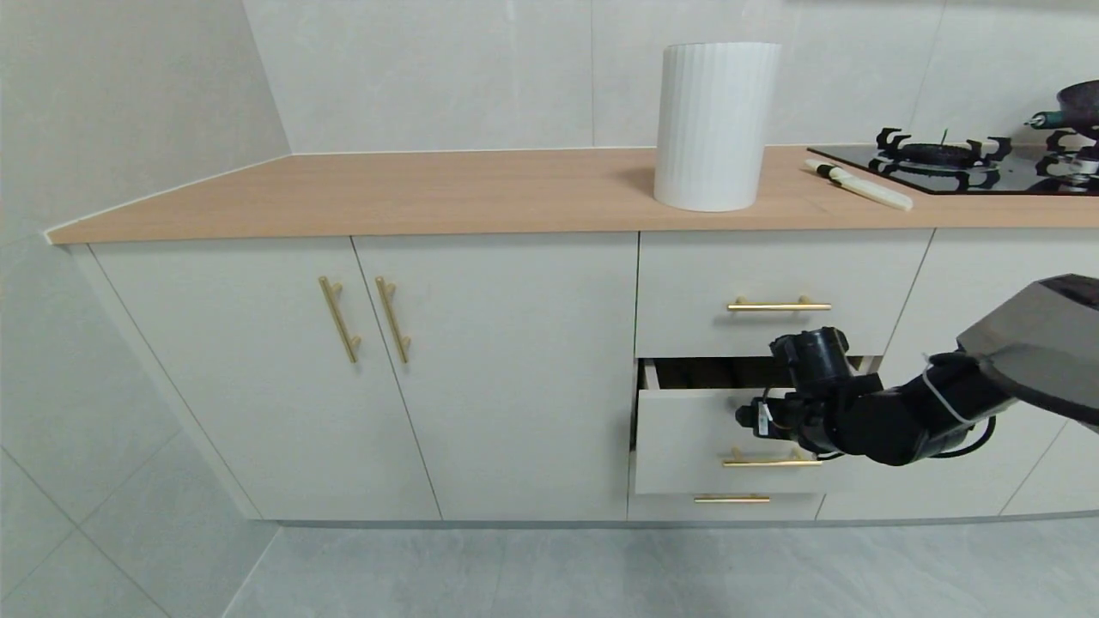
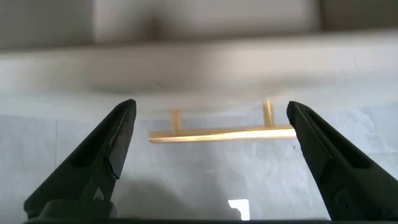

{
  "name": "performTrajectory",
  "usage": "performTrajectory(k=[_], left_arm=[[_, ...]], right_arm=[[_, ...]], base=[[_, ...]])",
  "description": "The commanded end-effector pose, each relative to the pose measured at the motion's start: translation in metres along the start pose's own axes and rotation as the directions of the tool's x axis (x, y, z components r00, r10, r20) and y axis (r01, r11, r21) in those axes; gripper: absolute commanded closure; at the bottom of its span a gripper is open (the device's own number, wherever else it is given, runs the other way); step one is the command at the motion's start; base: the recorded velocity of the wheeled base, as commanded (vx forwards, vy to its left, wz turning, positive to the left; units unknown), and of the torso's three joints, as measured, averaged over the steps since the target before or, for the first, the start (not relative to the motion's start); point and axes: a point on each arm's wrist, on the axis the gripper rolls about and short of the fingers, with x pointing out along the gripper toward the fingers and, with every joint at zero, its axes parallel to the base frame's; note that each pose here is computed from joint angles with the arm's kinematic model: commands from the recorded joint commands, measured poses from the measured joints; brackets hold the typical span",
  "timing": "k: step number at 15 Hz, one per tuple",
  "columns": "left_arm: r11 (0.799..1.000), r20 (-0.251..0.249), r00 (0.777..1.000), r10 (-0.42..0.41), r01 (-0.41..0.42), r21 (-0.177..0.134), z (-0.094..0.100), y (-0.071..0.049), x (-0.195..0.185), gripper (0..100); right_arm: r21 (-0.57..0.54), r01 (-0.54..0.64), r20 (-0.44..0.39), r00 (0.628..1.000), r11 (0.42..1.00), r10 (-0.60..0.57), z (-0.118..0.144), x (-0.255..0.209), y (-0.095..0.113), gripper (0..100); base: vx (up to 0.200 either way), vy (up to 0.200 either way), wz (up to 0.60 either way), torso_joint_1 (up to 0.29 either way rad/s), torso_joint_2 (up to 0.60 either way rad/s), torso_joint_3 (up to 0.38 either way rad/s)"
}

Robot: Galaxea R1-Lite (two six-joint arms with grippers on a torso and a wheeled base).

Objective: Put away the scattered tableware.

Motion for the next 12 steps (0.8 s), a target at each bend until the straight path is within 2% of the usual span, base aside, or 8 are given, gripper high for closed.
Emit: performTrajectory(k=[1, 4, 12], left_arm=[[1.0, 0.0, 1.0, 0.001, -0.001, -0.001, 0.0, 0.0, 0.0, 0], [1.0, 0.0, 1.0, 0.001, -0.001, -0.001, 0.0, 0.0, 0.0, 0], [1.0, 0.0, 1.0, 0.001, -0.001, -0.001, 0.0, 0.0, 0.0, 0]], right_arm=[[0.017, 0.011, 0.012, 1.0, 1.0, -0.011, -0.01, 0.027, -0.003, 0], [0.054, 0.006, 0.1, 0.995, 0.999, -0.011, -0.013, 0.048, -0.003, 0], [0.196, 0.006, 0.185, 0.982, 0.981, -0.043, 0.009, 0.079, -0.01, 0]], base=[[0.0, 0.0, 0.0, 0.0, 0.0, 0.0], [0.0, 0.0, 0.0, 0.0, 0.0, 0.0], [0.0, 0.0, 0.0, 0.0, 0.0, 0.0]])
